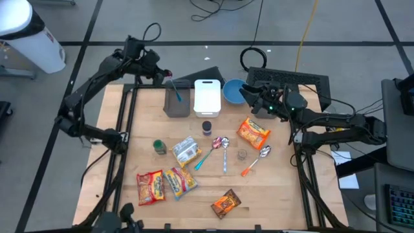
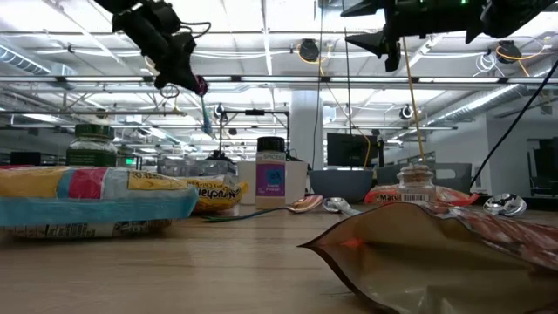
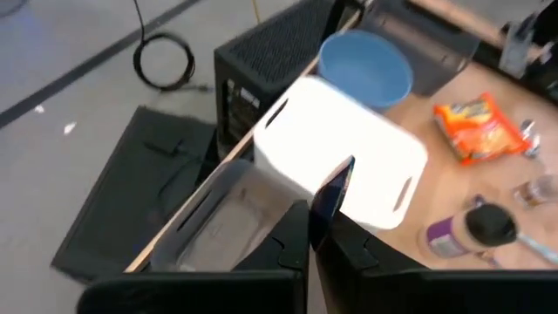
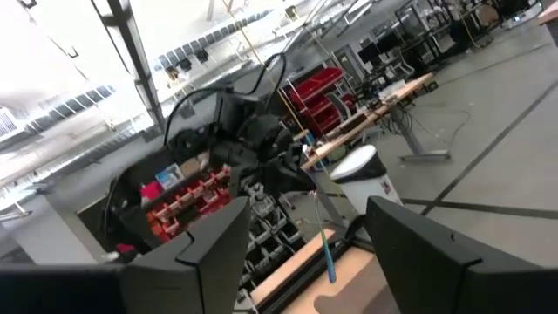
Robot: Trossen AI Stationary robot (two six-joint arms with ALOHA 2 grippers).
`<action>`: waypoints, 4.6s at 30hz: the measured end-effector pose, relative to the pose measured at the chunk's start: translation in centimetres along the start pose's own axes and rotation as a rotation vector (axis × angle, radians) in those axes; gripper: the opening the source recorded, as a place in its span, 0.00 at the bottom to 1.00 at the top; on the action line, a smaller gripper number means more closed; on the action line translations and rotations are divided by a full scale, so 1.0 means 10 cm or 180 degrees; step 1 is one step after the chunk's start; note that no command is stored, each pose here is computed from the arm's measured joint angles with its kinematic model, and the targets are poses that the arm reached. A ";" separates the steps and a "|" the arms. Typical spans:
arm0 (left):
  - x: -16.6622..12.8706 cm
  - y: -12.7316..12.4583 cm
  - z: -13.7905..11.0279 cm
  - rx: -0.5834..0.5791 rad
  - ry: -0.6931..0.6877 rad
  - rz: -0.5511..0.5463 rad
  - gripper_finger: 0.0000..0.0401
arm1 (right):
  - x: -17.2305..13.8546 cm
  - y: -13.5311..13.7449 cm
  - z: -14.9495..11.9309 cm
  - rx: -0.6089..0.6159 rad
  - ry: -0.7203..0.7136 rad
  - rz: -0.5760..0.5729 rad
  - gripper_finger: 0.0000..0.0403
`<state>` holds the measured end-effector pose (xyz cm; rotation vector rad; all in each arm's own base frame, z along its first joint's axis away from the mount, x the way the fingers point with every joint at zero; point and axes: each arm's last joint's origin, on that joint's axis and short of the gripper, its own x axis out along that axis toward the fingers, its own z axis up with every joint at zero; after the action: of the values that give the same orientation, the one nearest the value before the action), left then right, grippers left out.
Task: Pick & Place Food Item
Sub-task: Put the left blue spoon into the left black bin, then put the red noodle pack into the right black bin
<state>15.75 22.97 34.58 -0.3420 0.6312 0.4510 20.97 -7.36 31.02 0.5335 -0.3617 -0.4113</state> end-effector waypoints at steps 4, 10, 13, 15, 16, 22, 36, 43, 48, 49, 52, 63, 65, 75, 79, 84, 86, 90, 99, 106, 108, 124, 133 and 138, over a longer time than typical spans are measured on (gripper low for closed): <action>0.13 0.08 0.02 0.0075 0.0267 0.0037 0.01 | 0.00 0.00 -0.01 -0.0003 0.0020 -0.0014 0.55; 0.33 0.19 -0.02 0.0140 0.0568 0.0108 0.02 | 0.00 -0.02 -0.03 -0.0018 0.0091 -0.0059 0.55; 0.41 0.22 -0.06 0.0180 0.0700 0.0081 0.02 | 0.00 -0.03 -0.04 -0.0026 0.0128 -0.0082 0.55; 0.46 0.24 -0.08 0.0222 0.0779 0.0083 0.03 | 0.00 -0.03 -0.04 -0.0027 0.0139 -0.0089 0.55; 0.48 0.25 -0.10 0.0235 0.0827 0.0086 0.03 | 0.00 -0.03 -0.04 -0.0028 0.0139 -0.0088 0.56; 0.62 0.27 -0.17 0.0378 0.1108 0.0062 0.02 | 0.00 -0.03 -0.05 -0.0029 0.0146 -0.0094 0.56; 0.89 0.15 -0.12 0.0816 0.1468 -0.0033 0.01 | -0.01 -0.04 -0.08 0.0092 0.0251 -0.0162 0.55; 1.06 0.21 0.16 0.0896 0.1655 -0.0173 0.02 | -0.01 -0.05 -0.09 0.0126 0.0271 -0.0175 0.56; 1.13 0.33 0.27 0.0728 0.1701 -0.0382 0.03 | -0.01 -0.04 -0.11 0.0160 0.0323 -0.0171 0.56; 1.15 0.36 0.26 0.0675 0.1739 -0.0427 0.03 | -0.01 -0.03 -0.12 0.0156 0.0342 -0.0172 0.56; 1.24 0.43 0.23 0.0559 0.1906 -0.0463 0.01 | -0.02 -0.02 -0.14 0.0119 0.0392 -0.0165 0.56; 1.48 0.53 0.08 0.0390 0.2341 -0.0326 0.03 | -0.02 -0.03 -0.16 0.0002 0.0452 -0.0197 0.56; 1.50 0.50 0.08 0.0409 0.2355 -0.0336 0.03 | -0.02 -0.03 -0.16 -0.0013 0.0457 -0.0199 0.56; 1.62 0.44 0.10 0.0434 0.2258 -0.0299 0.02 | -0.03 -0.04 -0.18 -0.0037 0.0528 -0.0245 0.56; 1.74 0.48 0.01 0.0258 0.2393 -0.0321 0.02 | -0.03 -0.05 -0.18 -0.0045 0.0542 -0.0247 0.56; 1.85 0.51 -0.08 0.0148 0.2539 -0.0405 0.02 | -0.03 -0.06 -0.21 -0.0055 0.0623 -0.0298 0.56; 1.88 0.52 -0.10 0.0130 0.2572 -0.0415 0.01 | -0.04 -0.07 -0.22 -0.0062 0.0652 -0.0315 0.56; 1.92 0.53 -0.13 0.0117 0.2616 -0.0422 0.05 | -0.04 -0.07 -0.22 -0.0069 0.0676 -0.0330 0.56; 1.97 0.56 -0.12 0.0221 0.2500 -0.0351 0.02 | -0.04 -0.09 -0.24 -0.0090 0.0742 -0.0373 0.56; 1.99 0.57 -0.09 0.0275 0.2407 -0.0327 0.08 | -0.04 -0.09 -0.25 -0.0094 0.0758 -0.0386 0.56; 1.99 0.57 -0.09 0.0258 0.2388 -0.0310 0.08 | -0.05 -0.09 -0.25 -0.0094 0.0758 -0.0387 0.56; 1.97 0.61 -0.09 0.0158 0.2422 -0.0224 0.16 | -0.05 -0.09 -0.25 -0.0062 0.0769 -0.0397 0.56; 1.82 0.67 0.16 0.0153 0.2281 0.0172 0.46 | -0.05 -0.09 -0.25 -0.0061 0.0769 -0.0397 0.56; 1.73 0.65 0.36 0.0116 0.2035 0.0241 0.55 | -0.05 -0.09 -0.25 -0.0059 0.0772 -0.0390 0.56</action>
<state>26.69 35.18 25.29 -0.4314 1.2761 0.3998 21.40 -6.83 28.38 0.5822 -0.0919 -0.4620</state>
